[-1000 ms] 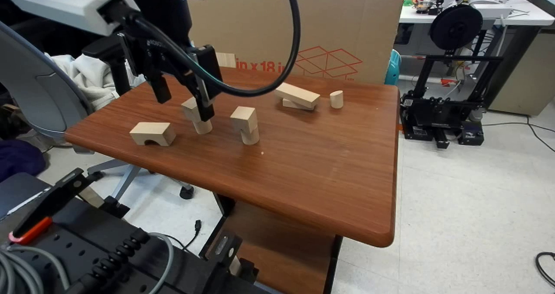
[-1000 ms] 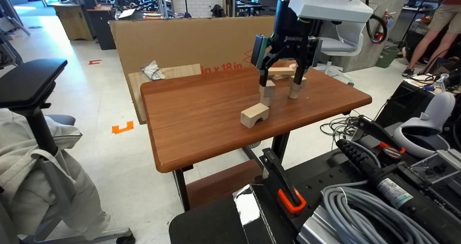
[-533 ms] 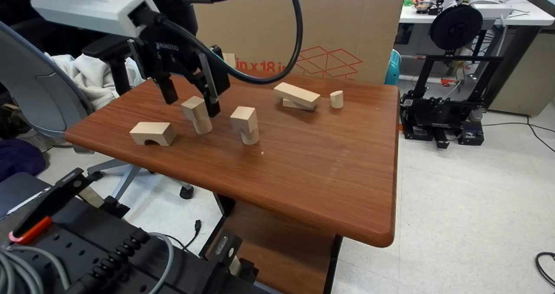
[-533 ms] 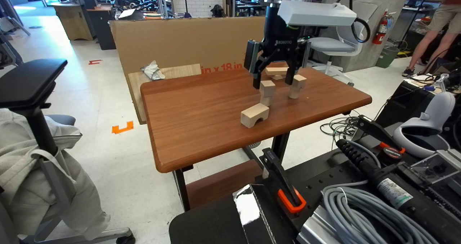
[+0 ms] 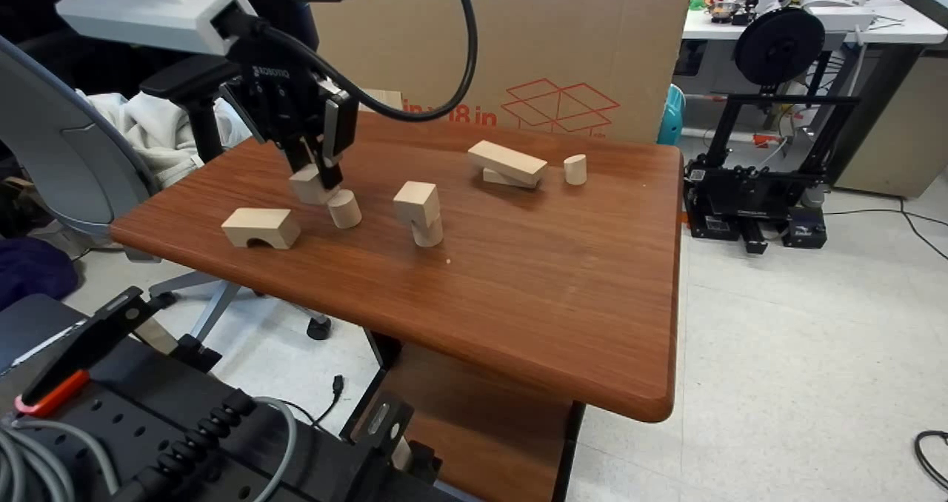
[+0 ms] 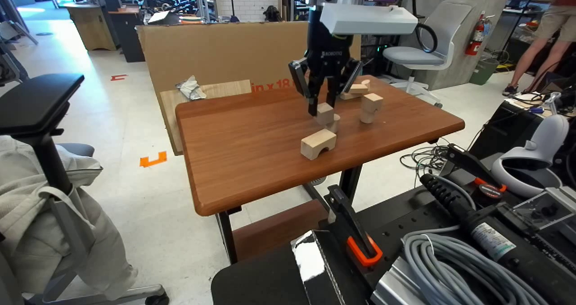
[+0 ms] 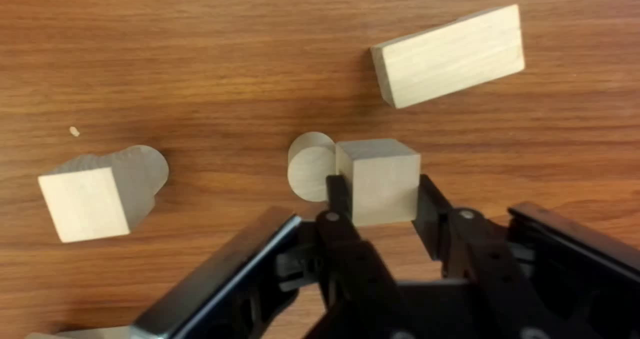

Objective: Move the square from the cylinder on the left to the blocks at the back.

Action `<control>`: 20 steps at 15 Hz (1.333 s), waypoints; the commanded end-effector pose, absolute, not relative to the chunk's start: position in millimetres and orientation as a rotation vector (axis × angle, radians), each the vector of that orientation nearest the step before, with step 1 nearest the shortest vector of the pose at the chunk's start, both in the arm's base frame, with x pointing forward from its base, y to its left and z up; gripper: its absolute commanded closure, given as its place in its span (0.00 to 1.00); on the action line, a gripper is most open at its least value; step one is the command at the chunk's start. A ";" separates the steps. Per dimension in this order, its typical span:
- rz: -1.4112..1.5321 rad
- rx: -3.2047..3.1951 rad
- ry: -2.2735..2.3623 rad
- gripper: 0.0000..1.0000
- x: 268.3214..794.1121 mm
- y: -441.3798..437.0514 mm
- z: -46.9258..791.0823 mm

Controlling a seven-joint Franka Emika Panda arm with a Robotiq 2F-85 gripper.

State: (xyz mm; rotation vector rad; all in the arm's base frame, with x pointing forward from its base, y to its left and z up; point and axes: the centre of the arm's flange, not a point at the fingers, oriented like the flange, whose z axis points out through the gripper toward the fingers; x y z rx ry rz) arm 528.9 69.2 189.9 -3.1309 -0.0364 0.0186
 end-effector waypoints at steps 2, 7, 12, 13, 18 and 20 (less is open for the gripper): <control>-0.081 -3.105 0.075 0.90 528.4 77.0 219.7; -0.167 -3.062 0.222 0.90 546.9 52.4 260.7; -0.205 -3.121 0.163 0.90 566.2 -3.1 270.8; -0.196 -3.129 0.147 0.90 570.0 -15.4 268.2; -0.204 -3.104 0.085 0.90 587.5 -69.4 254.8; -0.200 -3.074 0.077 0.90 596.2 -87.5 247.9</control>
